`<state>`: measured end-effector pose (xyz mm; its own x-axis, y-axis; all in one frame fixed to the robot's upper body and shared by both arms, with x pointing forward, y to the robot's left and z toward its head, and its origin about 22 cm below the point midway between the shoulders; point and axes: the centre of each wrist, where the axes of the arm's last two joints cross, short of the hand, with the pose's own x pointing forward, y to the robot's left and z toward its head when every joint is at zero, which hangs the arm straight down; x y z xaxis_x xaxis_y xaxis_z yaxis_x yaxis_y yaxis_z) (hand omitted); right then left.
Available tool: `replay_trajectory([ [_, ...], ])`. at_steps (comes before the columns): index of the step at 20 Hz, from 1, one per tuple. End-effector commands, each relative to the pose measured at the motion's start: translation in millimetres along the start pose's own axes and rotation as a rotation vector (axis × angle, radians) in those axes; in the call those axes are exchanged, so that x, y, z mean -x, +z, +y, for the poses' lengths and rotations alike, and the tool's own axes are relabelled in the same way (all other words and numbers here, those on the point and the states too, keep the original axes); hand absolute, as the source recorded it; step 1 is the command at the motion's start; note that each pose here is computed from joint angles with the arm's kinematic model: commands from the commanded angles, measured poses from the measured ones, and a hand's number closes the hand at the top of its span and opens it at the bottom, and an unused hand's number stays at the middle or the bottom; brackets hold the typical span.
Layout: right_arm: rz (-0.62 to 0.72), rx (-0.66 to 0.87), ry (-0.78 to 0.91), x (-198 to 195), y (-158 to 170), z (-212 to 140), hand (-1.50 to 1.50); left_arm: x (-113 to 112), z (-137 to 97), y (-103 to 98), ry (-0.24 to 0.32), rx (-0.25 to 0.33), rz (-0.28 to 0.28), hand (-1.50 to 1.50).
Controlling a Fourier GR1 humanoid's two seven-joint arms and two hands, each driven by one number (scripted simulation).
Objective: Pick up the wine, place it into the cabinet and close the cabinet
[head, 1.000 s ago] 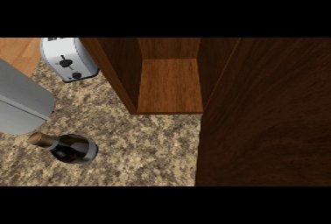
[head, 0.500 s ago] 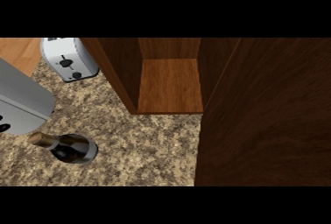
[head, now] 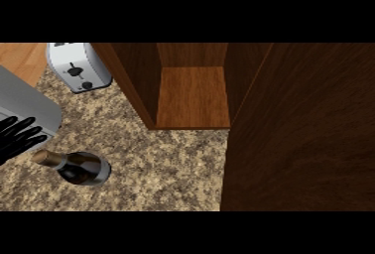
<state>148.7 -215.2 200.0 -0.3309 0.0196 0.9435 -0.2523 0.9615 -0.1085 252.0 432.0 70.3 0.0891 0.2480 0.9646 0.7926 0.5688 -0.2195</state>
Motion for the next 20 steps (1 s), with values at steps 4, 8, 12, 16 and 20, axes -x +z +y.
replay_trajectory([
  [4, -0.058, -0.011, -0.046, -26, 24, 5, -1.50, 25, 16, 9, -0.034, -0.004, -0.005, -1.50],
  [8, -0.062, -0.021, -0.042, -22, 19, 3, -1.50, 43, 22, -15, -0.023, -0.005, 0.008, -1.50],
  [12, -0.053, -0.008, -0.048, -15, 23, 7, -1.50, 61, 24, -18, -0.013, -0.022, 0.012, -1.50],
  [16, -0.092, -0.008, -0.045, -20, 18, 5, -1.50, 60, 23, -8, -0.028, 0.003, 0.018, -1.50],
  [20, -0.072, -0.040, -0.048, -26, 23, 6, -1.50, 67, 22, -22, -0.031, 0.021, 0.035, -1.50],
])
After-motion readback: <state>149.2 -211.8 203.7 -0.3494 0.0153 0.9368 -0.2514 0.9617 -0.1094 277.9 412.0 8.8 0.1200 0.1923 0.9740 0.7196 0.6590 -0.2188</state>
